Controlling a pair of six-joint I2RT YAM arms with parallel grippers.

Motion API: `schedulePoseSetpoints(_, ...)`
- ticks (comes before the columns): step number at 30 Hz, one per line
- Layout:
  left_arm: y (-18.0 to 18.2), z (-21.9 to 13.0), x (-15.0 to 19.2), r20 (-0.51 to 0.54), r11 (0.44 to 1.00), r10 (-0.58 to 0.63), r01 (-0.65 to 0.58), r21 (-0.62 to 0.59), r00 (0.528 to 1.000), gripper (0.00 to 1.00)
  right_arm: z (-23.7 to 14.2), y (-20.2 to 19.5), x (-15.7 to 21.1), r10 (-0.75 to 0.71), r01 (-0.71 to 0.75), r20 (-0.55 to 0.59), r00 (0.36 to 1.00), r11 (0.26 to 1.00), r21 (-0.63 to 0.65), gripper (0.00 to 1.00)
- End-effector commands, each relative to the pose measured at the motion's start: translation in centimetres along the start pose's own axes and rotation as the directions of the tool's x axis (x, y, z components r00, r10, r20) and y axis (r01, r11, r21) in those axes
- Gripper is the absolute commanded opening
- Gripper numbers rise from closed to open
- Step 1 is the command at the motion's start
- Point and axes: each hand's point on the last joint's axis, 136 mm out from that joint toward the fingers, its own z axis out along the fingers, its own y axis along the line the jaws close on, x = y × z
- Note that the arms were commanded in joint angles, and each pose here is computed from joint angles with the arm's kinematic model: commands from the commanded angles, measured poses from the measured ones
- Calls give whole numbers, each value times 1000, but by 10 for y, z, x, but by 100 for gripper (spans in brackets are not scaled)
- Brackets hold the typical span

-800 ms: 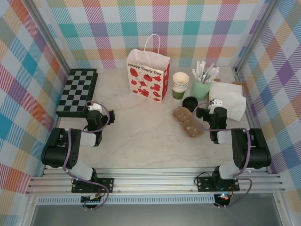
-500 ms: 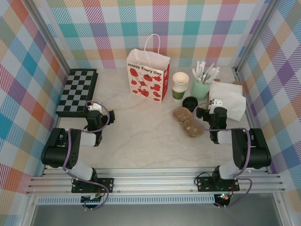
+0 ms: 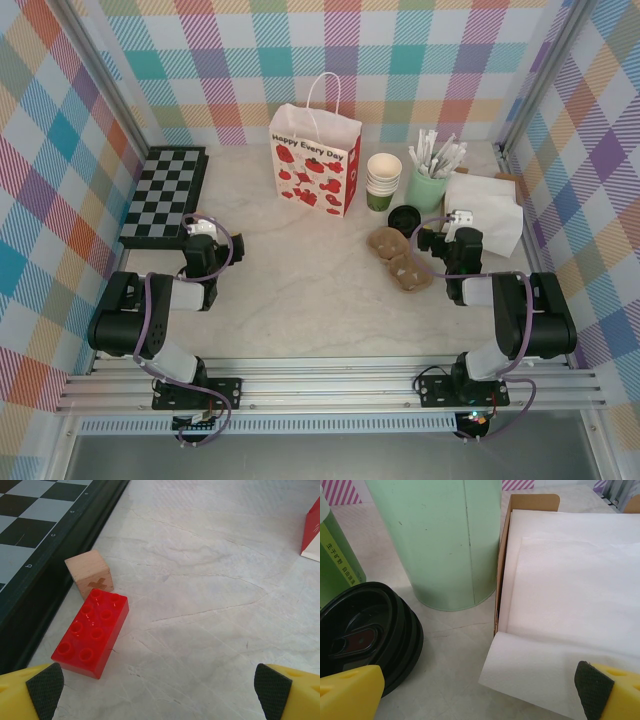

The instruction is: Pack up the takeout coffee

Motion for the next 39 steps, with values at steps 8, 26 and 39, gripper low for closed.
schedulePoseSetpoints(8,-7,-15,-43,-1,999,29,-29,20,1000,100,-12,6,-14,-6,7,57,998,1000,-26,100)
schedulePoseSetpoints(26,-94,-101,-101,-205,891,-429,449,65,880,100,-94,126,-104,725,-745,-448,523,644,172,91)
schedulePoseSetpoints(39,-101,-86,-85,-298,902,-413,432,-4,860,100,-15,141,-132,842,-734,-312,440,537,416,51)
